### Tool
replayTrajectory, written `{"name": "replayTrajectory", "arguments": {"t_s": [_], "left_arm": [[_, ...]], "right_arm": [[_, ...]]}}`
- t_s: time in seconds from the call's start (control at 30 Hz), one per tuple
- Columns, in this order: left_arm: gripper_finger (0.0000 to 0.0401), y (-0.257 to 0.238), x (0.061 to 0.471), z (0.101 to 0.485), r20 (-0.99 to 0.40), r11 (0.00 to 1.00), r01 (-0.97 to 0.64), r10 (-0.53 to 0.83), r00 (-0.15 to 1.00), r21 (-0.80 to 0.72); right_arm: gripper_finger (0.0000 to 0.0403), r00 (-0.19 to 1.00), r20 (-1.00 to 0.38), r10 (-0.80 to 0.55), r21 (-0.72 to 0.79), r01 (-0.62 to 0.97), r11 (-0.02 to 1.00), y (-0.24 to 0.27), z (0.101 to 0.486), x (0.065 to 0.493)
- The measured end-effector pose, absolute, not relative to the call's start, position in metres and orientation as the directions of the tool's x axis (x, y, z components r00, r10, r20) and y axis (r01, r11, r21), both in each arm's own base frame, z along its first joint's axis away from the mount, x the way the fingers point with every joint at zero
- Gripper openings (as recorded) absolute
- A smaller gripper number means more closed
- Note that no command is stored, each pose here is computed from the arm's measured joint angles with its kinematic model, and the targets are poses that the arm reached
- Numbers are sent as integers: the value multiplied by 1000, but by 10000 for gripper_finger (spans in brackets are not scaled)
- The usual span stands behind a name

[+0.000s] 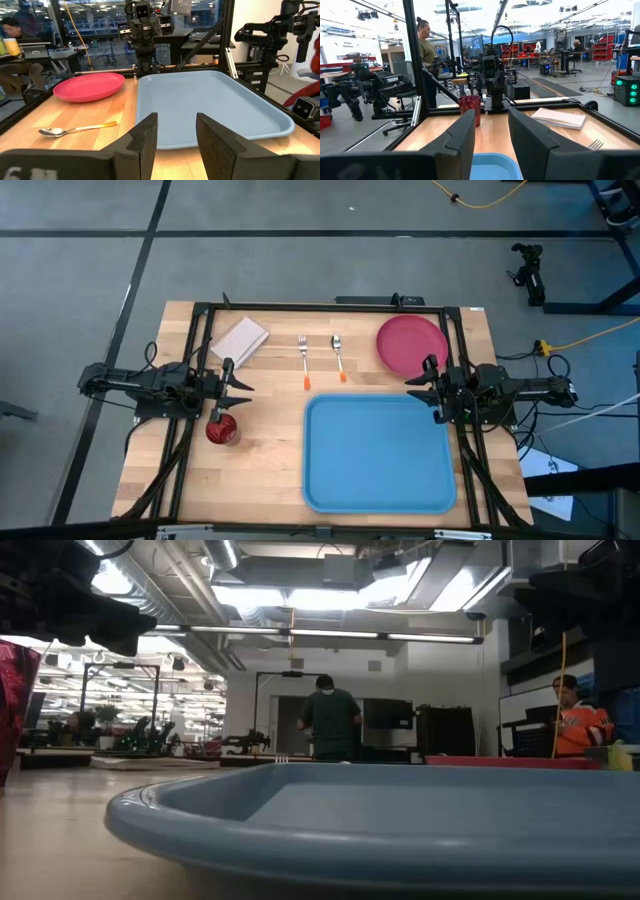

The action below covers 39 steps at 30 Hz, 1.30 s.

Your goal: Pick and place plate/cup/fork/spoon on tray

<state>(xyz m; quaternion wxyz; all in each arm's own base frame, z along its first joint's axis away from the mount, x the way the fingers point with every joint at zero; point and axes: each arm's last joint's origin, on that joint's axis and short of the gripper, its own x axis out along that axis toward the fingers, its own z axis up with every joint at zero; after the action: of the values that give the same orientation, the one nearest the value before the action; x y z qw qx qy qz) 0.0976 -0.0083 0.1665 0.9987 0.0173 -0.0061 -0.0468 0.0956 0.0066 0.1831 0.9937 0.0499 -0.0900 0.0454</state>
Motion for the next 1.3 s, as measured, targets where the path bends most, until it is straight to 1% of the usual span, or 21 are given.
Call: {"name": "replayTrajectory", "arguments": {"t_s": [0.7, 0.83, 0.97, 1.3], "left_arm": [[127, -8, 98, 166, 10, 995, 93, -94, 996, 35], [127, -8, 98, 166, 11, 995, 93, -94, 996, 35], [127, -8, 98, 167, 10, 995, 93, -94, 996, 35], [127, -8, 98, 166, 11, 995, 93, -94, 996, 35]], "right_arm": [[124, 980, 184, 81, 101, -101, 990, 7, 183, 96], [124, 978, 191, 80, 183, -116, 976, 6, 184, 96], [124, 968, 244, 56, 119, -88, 989, 6, 189, 94], [124, 977, 207, 54, 46, -65, 997, 6, 185, 95]]}}
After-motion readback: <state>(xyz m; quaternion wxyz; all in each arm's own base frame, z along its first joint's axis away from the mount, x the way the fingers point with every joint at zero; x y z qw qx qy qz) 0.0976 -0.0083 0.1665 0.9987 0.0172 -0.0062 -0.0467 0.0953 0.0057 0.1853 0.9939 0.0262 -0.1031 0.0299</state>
